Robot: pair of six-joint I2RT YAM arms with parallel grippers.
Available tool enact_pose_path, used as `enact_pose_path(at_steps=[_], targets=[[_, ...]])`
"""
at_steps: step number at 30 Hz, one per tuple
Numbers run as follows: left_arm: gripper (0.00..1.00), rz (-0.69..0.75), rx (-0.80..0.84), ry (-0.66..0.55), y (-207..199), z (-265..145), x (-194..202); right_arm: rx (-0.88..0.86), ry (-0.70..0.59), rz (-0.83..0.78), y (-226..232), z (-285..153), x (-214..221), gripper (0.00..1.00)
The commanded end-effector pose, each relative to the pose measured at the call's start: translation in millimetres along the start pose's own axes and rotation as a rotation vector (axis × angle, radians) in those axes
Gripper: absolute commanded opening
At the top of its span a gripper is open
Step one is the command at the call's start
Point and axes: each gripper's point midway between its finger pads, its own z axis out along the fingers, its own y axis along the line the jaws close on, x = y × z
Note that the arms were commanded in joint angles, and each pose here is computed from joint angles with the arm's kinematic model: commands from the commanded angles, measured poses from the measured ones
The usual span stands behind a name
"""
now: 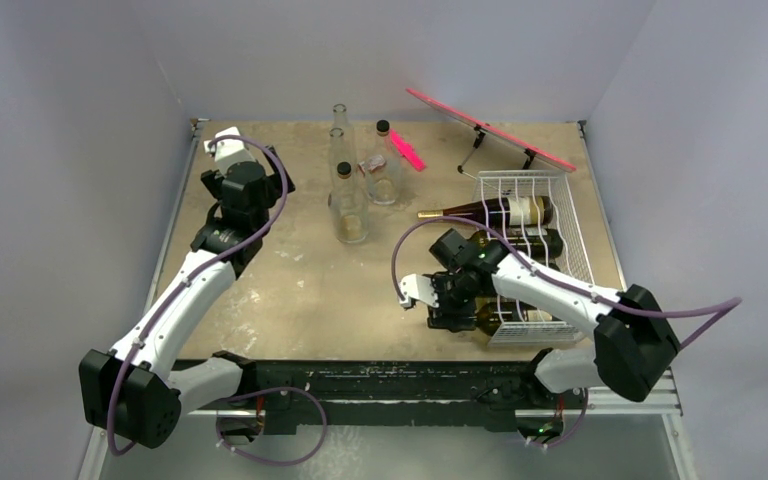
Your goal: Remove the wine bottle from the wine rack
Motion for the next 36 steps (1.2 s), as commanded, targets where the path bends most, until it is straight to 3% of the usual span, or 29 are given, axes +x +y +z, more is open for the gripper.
enact_pose_path(at_steps=[1,11,24,30,34,36], targets=[[0.92,-0.063,0.035,-0.079,-10,-9,-35,-0.04,0.076,-0.014,12,11,14,0.71],[0.92,-0.067,0.046,-0.071,-13,-7,-32,0.008,0.151,-0.014,0,23,23,0.73],[0.92,-0.071,0.061,-0.052,-17,-5,-27,0.054,0.199,-0.02,-6,28,34,0.66],[0.92,-0.071,0.052,-0.055,-16,-4,-26,0.041,0.188,-0.037,-5,29,32,0.51],[0.92,-0.068,0.068,-0.031,-20,-1,-20,-0.017,0.132,-0.098,3,26,19,0.19],[0.92,-0.068,0.059,-0.036,-19,-2,-21,-0.044,0.127,-0.125,7,26,16,0.13]])
